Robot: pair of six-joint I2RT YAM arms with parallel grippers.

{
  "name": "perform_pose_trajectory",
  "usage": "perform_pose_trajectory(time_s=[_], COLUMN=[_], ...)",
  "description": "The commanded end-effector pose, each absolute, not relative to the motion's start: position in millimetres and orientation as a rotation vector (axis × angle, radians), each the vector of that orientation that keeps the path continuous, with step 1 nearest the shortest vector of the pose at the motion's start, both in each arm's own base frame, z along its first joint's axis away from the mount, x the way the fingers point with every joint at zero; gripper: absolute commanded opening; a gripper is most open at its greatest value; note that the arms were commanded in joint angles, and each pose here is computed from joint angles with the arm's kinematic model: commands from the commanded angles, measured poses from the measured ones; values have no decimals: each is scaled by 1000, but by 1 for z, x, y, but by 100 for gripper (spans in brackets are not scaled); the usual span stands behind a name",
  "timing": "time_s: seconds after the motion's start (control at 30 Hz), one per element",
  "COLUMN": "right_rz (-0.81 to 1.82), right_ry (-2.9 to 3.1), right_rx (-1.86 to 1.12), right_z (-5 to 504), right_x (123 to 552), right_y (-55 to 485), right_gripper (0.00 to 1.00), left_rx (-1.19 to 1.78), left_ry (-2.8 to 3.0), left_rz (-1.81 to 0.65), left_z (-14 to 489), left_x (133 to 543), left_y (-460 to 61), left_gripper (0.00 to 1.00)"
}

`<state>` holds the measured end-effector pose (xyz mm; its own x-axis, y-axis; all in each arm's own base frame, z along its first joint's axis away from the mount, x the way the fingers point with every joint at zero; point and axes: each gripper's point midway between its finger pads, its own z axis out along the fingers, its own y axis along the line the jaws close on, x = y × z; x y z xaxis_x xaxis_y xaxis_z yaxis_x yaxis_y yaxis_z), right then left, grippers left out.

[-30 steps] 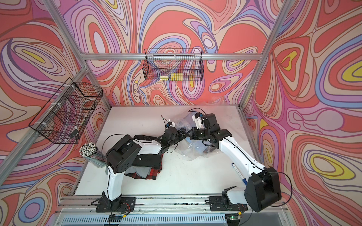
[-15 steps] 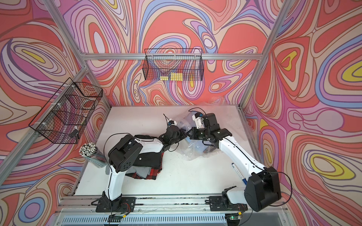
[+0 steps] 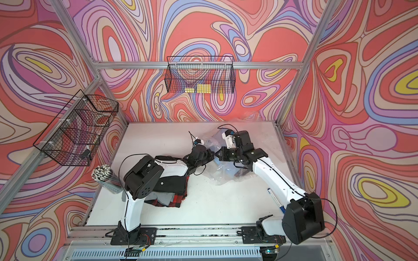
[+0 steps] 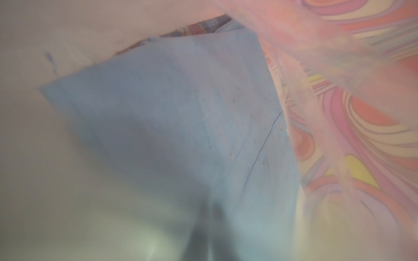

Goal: Take the shirt out of the vacuum bag
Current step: Take out the shirt from the vacuum bag.

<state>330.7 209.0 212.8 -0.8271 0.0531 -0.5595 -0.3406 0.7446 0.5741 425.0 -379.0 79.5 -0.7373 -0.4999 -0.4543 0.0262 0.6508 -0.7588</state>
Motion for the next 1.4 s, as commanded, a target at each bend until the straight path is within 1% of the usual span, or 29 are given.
perform_pose_trajectory(time_s=[0.0,0.07,0.23,0.6,0.8,0.83,0.87,1.0,1.17,1.27,1.37], right_rz=[936,941,951,968,960,959,957,962,953,950,953], right_ry=[2329,2328,2321,2292,2298,2303,2306,2298,2305,2299,2296], right_rx=[-248,-250,-249,-256,-270,-272,-274,-273,-270,-271,-270], right_z=[223,221,219,223,219,218,218,221,223,227,231], right_x=[331,330,330,331,330,330,330,330,330,330,330], right_y=[212,213,214,215,215,215,215,215,215,214,214], right_gripper=[0,0,0,0,0,0,0,0,0,0,0], left_rx=[-383,-383,-354,-356,-378,-392,-402,-419,-407,-401,-402], left_ry=[2223,2225,2220,2226,2284,2293,2299,2284,2288,2291,2283], left_rz=[-987,-957,-894,-837,-751,-749,-750,-766,-768,-757,-768], left_z=[85,85,86,68,54,50,46,47,47,47,52], left_x=[415,414,417,432,441,441,442,444,448,451,455], left_y=[-363,-358,-353,-359,-362,-362,-363,-365,-369,-369,-368], left_gripper=[51,61,72,75,76,79,79,76,70,65,55])
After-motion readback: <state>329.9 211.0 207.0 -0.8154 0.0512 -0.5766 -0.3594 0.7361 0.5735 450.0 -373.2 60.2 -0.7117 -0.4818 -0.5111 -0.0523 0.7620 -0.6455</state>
